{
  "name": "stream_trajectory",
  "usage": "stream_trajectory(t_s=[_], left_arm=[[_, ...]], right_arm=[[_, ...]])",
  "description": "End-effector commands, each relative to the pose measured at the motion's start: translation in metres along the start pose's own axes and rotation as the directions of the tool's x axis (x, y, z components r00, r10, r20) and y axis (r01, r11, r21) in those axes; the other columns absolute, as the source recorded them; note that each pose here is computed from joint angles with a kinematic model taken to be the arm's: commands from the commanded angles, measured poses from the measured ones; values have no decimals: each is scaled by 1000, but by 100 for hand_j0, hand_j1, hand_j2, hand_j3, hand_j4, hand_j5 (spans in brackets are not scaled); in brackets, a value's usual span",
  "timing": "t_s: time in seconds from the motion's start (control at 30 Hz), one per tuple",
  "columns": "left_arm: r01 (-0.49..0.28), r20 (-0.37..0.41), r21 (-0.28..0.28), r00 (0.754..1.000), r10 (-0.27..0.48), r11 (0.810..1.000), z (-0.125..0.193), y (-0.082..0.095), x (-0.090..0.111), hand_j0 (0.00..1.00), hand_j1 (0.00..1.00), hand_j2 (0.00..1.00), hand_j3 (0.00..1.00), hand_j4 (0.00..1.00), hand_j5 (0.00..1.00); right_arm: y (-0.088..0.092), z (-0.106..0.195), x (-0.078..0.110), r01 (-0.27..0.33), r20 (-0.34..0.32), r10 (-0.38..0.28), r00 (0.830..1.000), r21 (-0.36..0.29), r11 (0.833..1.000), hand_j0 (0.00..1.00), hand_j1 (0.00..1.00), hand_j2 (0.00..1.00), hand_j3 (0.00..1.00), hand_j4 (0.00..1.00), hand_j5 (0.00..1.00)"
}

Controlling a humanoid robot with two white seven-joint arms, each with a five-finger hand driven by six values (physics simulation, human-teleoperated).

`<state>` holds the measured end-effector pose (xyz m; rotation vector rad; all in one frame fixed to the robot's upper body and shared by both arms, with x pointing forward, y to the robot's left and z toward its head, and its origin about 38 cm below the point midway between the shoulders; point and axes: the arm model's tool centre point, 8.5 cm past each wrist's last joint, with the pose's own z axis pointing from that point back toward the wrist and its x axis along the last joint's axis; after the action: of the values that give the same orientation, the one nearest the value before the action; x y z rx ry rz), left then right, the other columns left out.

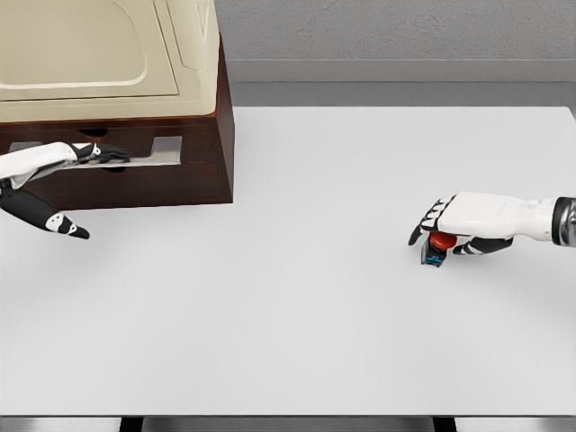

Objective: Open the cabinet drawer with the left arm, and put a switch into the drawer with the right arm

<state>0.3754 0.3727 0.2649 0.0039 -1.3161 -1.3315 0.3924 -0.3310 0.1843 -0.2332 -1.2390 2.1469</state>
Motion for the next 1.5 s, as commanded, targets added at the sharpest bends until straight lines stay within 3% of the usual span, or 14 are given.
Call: stream_trajectory(t_s=[0.0,0.57,0.77,0.93,1.47], left_arm=[[32,-31,-31,999,-33,999,1,-5,-6,100,100,100,100,100,100],[12,-40,-76,999,-15,997,12,-12,-5,100,100,100,100,100,100],[12,-53,-122,998,-19,992,18,-13,-6,100,100,100,100,100,100],[10,-58,-207,998,-23,978,21,-19,-6,100,100,100,100,100,100],[-19,-54,-190,998,9,982,29,-12,-4,100,100,100,100,100,100]], right_arm=[[0,0,0,4,3,-4,1000,-1,1000,72,72,72,72,72,72],[2,0,2,3,11,-3,1000,8,1000,56,56,56,56,56,56],[0,1,2,2,10,-2,1000,2,1000,50,50,50,50,50,50],[-4,2,2,6,13,-6,1000,-12,1000,50,50,50,50,50,50],[-23,0,3,-18,23,19,1000,-52,998,49,49,49,49,49,49]])
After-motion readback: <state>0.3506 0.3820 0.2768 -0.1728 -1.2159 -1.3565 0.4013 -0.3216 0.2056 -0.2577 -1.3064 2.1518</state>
